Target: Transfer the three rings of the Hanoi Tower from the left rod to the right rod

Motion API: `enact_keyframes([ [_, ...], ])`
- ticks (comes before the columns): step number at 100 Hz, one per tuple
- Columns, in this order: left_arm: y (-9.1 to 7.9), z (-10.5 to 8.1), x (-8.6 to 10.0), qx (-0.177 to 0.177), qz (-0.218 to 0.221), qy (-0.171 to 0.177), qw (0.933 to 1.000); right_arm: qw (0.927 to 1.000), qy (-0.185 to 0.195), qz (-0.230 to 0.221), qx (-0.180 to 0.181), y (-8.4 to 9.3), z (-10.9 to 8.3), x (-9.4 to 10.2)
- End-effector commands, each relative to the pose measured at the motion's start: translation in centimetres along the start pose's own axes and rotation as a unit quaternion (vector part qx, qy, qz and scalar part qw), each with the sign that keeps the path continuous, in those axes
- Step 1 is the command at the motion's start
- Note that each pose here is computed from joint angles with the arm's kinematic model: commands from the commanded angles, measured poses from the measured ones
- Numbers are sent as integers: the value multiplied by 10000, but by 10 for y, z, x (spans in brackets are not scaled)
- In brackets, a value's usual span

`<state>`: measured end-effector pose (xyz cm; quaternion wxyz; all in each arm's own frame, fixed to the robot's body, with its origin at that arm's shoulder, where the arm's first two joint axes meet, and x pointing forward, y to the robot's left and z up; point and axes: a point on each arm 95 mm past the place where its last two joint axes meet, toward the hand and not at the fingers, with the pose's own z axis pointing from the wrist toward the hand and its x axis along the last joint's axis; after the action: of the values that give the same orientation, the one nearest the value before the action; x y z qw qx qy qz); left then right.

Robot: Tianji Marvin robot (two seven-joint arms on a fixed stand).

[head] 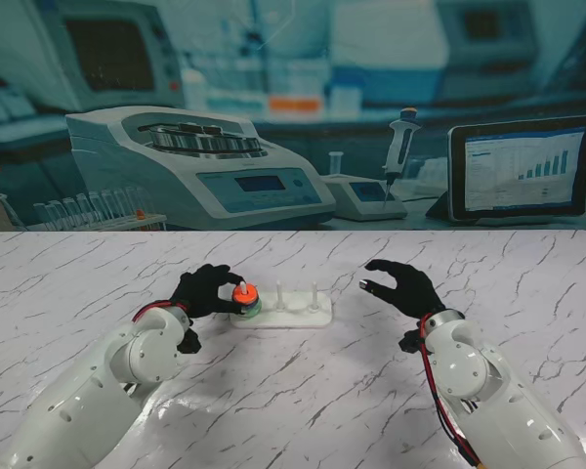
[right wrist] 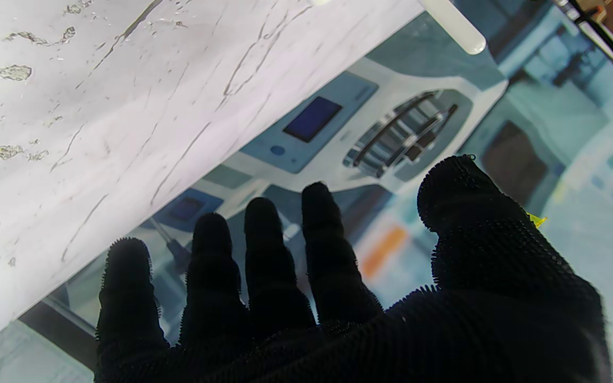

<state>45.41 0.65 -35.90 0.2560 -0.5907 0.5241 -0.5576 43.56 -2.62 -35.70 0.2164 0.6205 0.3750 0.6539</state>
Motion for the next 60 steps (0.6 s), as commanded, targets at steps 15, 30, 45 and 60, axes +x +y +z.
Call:
enact_keyframes([
  [15, 2, -5, 3, -202, -23, 81, 9998, 10000, 7, 59, 21, -6, -1, 2],
  [30, 2, -5, 3, -244, -60, 82, 9997, 10000, 9, 55, 14, -5, -1, 2],
  [45, 0, -5, 5, -66, -111, 127, 9998, 10000, 7, 52, 30, -5, -1, 2],
  [60, -5, -7, 7, 97, -129, 177, 9997, 10000, 6, 62, 48, -6, -1, 2],
])
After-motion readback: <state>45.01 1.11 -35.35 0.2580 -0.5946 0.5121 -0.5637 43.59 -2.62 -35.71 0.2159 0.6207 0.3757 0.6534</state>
